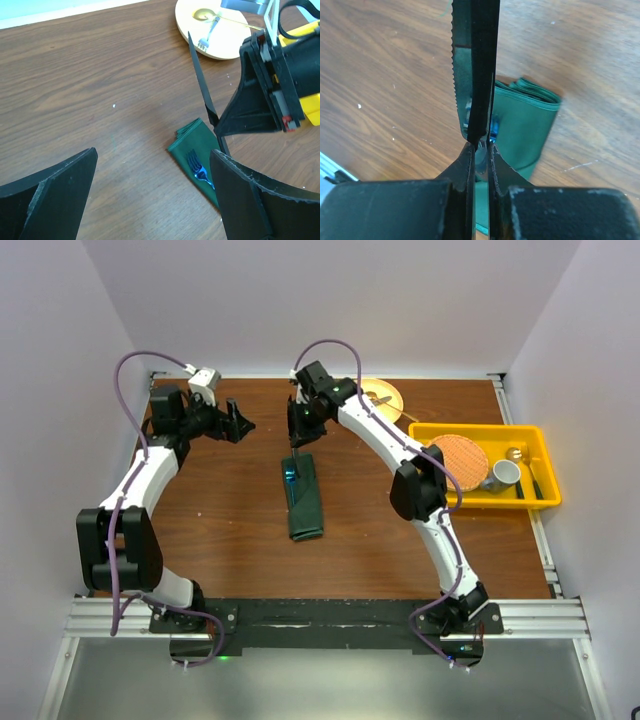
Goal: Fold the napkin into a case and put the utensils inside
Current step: Insert the knife into the folded napkin.
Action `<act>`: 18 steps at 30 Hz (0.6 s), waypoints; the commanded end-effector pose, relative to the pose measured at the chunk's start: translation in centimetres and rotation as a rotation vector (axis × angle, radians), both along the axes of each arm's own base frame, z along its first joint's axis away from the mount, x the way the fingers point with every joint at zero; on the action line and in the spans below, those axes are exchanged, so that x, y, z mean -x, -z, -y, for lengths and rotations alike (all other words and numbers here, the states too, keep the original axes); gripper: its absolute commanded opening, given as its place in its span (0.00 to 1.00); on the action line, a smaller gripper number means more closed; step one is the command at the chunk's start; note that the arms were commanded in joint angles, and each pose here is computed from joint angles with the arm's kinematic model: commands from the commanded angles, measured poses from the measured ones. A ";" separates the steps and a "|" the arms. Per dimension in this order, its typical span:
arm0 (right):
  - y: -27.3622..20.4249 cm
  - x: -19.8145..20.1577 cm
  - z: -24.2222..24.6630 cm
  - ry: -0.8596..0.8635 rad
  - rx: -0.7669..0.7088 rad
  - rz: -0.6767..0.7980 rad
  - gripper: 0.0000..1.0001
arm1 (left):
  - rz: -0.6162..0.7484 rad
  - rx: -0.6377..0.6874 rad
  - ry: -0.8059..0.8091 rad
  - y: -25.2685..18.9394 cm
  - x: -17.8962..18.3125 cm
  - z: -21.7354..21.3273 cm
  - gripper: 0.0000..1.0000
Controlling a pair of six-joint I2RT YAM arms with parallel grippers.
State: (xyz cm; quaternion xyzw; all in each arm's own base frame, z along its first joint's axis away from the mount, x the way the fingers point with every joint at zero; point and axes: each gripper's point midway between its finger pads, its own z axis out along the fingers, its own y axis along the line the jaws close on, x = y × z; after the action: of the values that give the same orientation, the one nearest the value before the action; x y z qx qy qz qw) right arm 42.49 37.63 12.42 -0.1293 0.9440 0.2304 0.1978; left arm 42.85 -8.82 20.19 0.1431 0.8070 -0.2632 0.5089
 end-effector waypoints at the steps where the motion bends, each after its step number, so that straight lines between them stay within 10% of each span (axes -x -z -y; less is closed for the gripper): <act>1: 0.1 -1.4 -0.2 0.001 0.036 0.089 0.00 | 0.060 -0.007 -0.021 -1.4 0.1 -0.8 1.00; 18: 4.3 0.8 0.7 -0.023 0.149 0.032 0.00 | 0.061 0.000 -0.031 -1.1 0.6 -1.1 1.00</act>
State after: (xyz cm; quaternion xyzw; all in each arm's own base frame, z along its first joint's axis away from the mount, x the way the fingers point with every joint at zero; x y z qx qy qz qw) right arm 41.72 36.62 6.79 -0.1517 0.9584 0.1576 0.1833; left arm 42.17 -8.13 19.36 0.1340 0.8110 -0.2589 0.5072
